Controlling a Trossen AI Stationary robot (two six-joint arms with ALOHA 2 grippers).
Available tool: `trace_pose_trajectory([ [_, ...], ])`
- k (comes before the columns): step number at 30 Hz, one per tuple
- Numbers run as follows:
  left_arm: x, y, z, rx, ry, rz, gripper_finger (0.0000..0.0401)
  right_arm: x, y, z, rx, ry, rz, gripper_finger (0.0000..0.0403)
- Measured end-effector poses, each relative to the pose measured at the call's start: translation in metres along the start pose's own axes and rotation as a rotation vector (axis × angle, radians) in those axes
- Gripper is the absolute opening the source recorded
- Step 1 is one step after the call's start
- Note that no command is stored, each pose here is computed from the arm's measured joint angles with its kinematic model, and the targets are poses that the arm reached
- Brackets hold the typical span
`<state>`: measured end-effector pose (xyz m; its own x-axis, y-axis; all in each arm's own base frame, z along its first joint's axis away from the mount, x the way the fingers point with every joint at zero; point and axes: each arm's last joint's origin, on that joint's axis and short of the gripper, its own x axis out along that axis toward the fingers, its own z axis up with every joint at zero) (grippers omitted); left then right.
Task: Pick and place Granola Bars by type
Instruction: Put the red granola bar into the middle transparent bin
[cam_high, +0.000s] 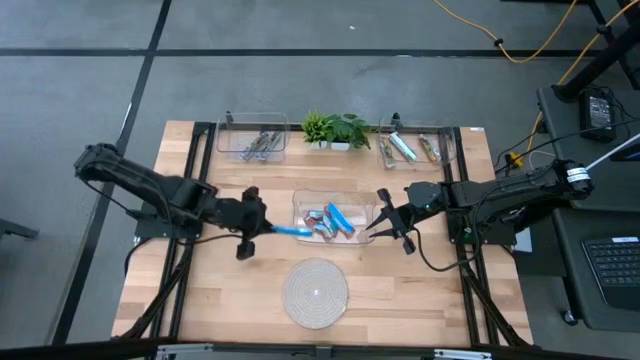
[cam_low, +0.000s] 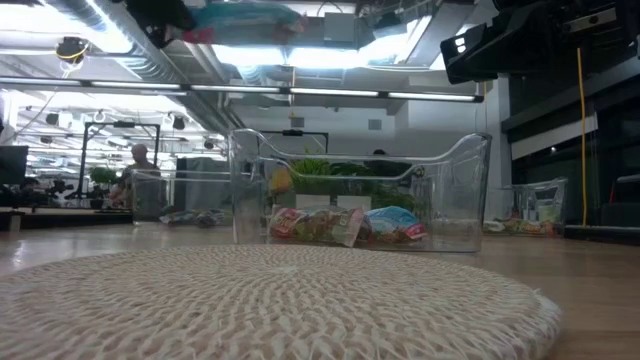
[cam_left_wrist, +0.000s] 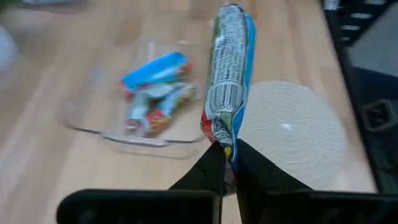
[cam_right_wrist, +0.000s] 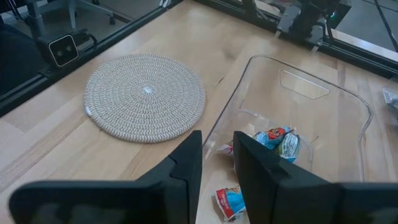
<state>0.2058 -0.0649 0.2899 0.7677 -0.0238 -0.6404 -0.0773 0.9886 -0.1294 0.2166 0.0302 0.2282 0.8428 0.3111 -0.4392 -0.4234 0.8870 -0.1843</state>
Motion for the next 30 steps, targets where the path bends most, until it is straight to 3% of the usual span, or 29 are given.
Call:
trace_pose_trajectory([
  [5,-0.005,0.008,0.02,0.031,0.005,0.073,0.001,0.0,0.0,0.0,0.0,0.0,0.0,0.0094],
  [12,-0.006,0.026,0.071,0.132,-0.03,0.076,0.001,0.0,0.0,0.0,0.0,0.0,0.0,0.0094],
  [18,0.002,0.049,0.108,0.183,0.009,0.148,0.001,0.0,0.0,0.0,0.017,0.0,0.0,0.0094],
  [25,0.028,0.061,0.114,0.2,0.071,0.169,0.001,0.0,0.0,0.0,0.027,0.004,0.002,0.0094],
  [30,0.059,0.063,0.109,0.196,0.15,0.092,0.001,0.0,0.0,0.0,0.025,0.003,0.002,0.0094],
])
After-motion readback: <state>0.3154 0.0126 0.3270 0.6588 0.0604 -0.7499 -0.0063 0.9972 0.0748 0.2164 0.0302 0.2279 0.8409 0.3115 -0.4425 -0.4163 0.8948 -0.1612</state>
